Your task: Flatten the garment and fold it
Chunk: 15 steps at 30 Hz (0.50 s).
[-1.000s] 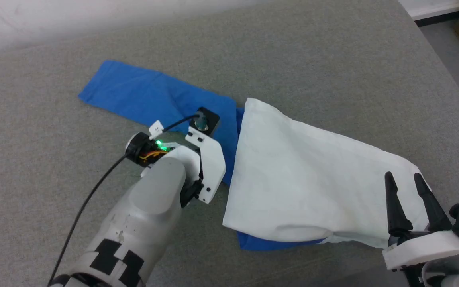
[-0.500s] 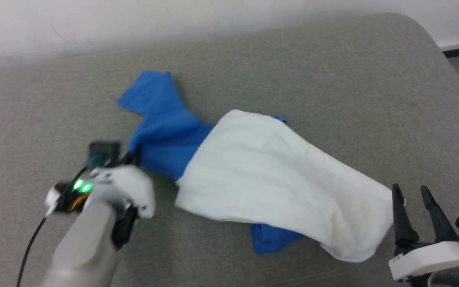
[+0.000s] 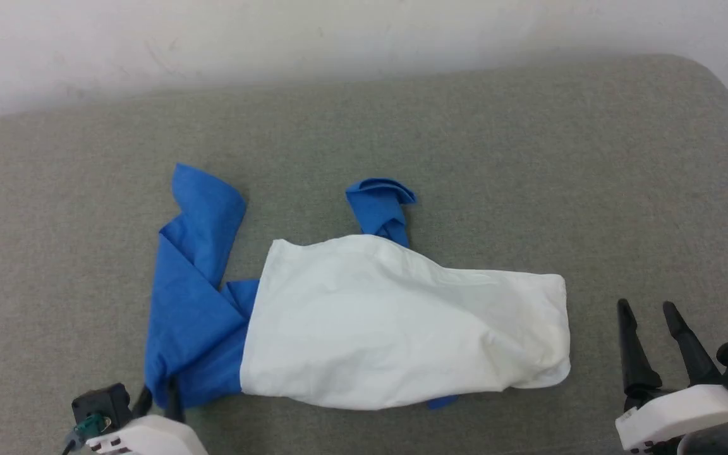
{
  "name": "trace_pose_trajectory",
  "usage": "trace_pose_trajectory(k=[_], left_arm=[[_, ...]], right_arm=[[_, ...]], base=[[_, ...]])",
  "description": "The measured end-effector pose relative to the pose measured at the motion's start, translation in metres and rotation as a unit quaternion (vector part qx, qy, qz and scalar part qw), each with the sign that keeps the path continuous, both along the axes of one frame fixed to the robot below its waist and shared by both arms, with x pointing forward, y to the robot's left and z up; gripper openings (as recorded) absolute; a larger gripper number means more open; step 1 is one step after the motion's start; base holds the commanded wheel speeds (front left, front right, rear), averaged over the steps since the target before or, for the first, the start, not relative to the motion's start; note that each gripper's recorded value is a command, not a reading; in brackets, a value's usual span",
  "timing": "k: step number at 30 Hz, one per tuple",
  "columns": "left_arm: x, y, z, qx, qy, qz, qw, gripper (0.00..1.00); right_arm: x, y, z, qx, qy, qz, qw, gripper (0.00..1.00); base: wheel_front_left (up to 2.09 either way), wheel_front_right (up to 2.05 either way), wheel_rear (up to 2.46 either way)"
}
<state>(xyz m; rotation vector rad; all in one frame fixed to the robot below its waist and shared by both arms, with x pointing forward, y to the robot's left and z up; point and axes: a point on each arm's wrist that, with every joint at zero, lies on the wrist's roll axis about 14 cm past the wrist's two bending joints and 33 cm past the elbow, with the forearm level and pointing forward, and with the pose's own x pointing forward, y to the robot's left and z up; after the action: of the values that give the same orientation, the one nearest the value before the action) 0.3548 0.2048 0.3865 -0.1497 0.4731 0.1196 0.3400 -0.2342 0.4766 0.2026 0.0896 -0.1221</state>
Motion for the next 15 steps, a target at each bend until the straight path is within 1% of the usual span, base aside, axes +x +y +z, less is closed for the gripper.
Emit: trace_pose_trajectory(k=[2, 4, 8, 11, 13, 15], left_arm=[[0.008, -0.006, 0.022, 0.000, -0.056, -0.003, 0.998, 1.00], [0.016, -0.012, 0.047, 0.001, -0.120, -0.010, 0.993, 1.00], [0.027, -0.024, 0.087, 0.008, -0.202, -0.028, 0.979, 1.00], [0.033, -0.027, 0.115, 0.015, -0.251, -0.027, 0.968, 1.00], [0.035, -0.029, 0.135, 0.022, -0.283, -0.029, 0.958, 1.00], [0.034, -0.030, 0.148, 0.026, -0.305, -0.030, 0.951, 1.00]], right_arm=[[0.001, 0.003, 0.001, -0.003, 0.001, 0.006, 1.000, 1.00], [0.003, 0.006, 0.001, -0.004, 0.006, 0.012, 1.000, 1.00], [0.008, 0.014, -0.005, 0.003, 0.027, 0.028, 0.999, 1.00], [0.011, 0.020, -0.027, 0.013, 0.084, 0.041, 0.996, 1.00], [0.014, 0.024, -0.043, 0.022, 0.128, 0.050, 0.990, 1.00], [0.023, 0.026, -0.052, 0.033, 0.156, 0.060, 0.985, 1.00]], base=[[0.00, 0.00, 0.00], [0.00, 0.00, 0.00], [0.00, 0.00, 0.00], [0.00, 0.00, 0.00], [0.00, 0.00, 0.00], [0.00, 0.00, 0.00]])
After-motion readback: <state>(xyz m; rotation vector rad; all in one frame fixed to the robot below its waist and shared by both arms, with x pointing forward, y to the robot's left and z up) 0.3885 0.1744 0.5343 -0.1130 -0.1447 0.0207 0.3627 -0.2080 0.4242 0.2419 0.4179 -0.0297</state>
